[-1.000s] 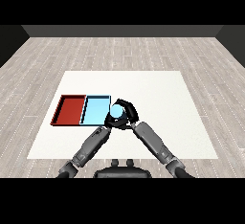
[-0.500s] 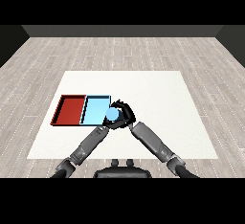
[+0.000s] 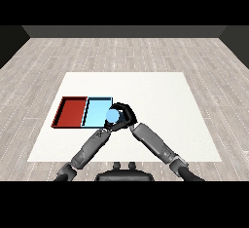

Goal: Pick the blue can and put it in the blue box

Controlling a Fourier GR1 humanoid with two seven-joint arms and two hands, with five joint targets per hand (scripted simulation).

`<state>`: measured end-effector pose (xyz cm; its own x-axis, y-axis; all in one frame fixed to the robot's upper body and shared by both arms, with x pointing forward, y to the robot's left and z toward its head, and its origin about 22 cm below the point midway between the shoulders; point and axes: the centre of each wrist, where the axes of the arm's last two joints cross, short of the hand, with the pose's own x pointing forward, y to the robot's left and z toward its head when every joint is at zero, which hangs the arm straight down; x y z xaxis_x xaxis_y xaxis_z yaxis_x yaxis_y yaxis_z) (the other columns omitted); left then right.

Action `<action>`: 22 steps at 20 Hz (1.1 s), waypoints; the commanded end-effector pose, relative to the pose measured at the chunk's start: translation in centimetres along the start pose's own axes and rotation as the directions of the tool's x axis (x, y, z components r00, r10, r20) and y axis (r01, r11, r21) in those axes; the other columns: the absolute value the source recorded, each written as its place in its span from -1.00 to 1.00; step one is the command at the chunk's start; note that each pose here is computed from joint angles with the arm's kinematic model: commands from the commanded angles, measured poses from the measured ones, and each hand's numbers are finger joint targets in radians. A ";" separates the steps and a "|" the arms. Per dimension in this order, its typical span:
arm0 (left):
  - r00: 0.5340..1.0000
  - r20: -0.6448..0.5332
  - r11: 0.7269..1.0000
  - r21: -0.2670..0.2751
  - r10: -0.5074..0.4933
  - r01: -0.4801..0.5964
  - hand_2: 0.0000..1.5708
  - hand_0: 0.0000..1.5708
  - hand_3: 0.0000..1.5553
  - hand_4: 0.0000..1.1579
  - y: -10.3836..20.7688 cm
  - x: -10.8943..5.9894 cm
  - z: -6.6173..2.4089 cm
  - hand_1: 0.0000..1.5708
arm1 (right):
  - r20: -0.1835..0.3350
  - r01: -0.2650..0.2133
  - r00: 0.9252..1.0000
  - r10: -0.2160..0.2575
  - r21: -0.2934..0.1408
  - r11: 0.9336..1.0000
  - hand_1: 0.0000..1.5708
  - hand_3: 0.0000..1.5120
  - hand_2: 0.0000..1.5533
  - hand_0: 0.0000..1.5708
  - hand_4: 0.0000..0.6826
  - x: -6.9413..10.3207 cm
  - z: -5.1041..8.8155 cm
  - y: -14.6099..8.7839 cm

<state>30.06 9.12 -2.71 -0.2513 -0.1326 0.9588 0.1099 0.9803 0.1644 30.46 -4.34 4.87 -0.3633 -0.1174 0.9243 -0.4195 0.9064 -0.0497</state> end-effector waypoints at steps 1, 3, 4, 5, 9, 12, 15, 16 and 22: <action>0.999 0.010 0.999 -0.017 0.052 -0.052 -0.04 -0.18 -0.33 0.15 -1.2 0.2 -0.79 -0.18 | -0.014 0.068 0.998 -0.068 0.008 0.998 0.83 0.84 0.87 0.83 0.73 0.3 -0.4 1.2; 1.000 0.025 1.000 -0.001 0.016 -0.016 -0.07 -0.20 -0.34 0.15 -1.0 0.1 -1.50 -0.20 | -0.007 0.058 0.998 -0.058 -0.010 0.998 0.83 0.84 0.87 0.83 0.74 -0.7 0.3 1.1; 0.999 0.000 0.999 -0.012 0.045 -0.045 0.12 0.06 -0.05 0.15 -1.3 0.1 -1.70 0.06 | -0.009 0.063 0.998 -0.063 0.009 0.998 0.82 0.84 0.87 0.82 0.72 -1.0 0.5 -0.4; 0.989 -0.027 0.989 -0.004 0.146 -0.146 0.20 0.16 0.07 0.12 -1.0 0.2 -0.13 0.16 | -0.034 0.062 0.998 -0.062 0.000 0.998 0.83 0.84 0.87 0.83 0.71 0.5 -0.5 0.7; 0.982 -0.138 0.992 0.041 0.125 -0.121 0.71 0.82 0.35 0.14 -1.2 -0.9 0.55 0.82 | -0.015 0.138 0.990 -0.138 -0.035 0.990 0.68 0.83 0.83 0.68 0.51 0.2 -0.4 -0.1; 0.987 -0.101 0.992 0.017 0.125 -0.124 0.97 1.00 0.89 0.32 -0.5 -0.8 -0.83 1.00 | -0.051 0.161 0.985 -0.162 -0.030 0.986 0.39 0.06 0.44 0.39 -1.00 -0.7 0.3 -1.9; 0.986 -0.079 0.989 0.015 0.146 -0.145 0.93 1.00 0.86 0.90 -0.7 -0.9 -0.28 1.00 | -0.050 0.128 0.990 -0.130 -0.042 0.991 -1.00 -1.00 -1.00 -1.00 -1.00 0.2 0.5 -0.4; 0.986 -0.079 0.989 0.015 0.146 -0.145 0.93 1.00 0.86 0.90 -0.7 -0.9 -0.28 1.00 | -0.050 0.128 0.990 -0.130 -0.042 0.991 -1.00 -1.00 -1.00 -1.00 -1.00 0.2 0.5 -0.4; 0.987 -0.081 0.991 0.029 0.136 -0.134 0.97 1.00 0.90 0.97 -1.7 -1.5 0.71 1.00 | -0.031 0.123 0.992 -0.125 -0.053 0.991 -1.00 -1.00 -1.00 -1.00 -1.00 -0.5 0.9 -2.4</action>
<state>30.64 8.78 -4.03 -0.1671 -0.0073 0.9859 0.1290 0.9912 0.0292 30.67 -5.53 4.81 -0.2736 -0.2147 0.9376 -0.4228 0.9024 0.0833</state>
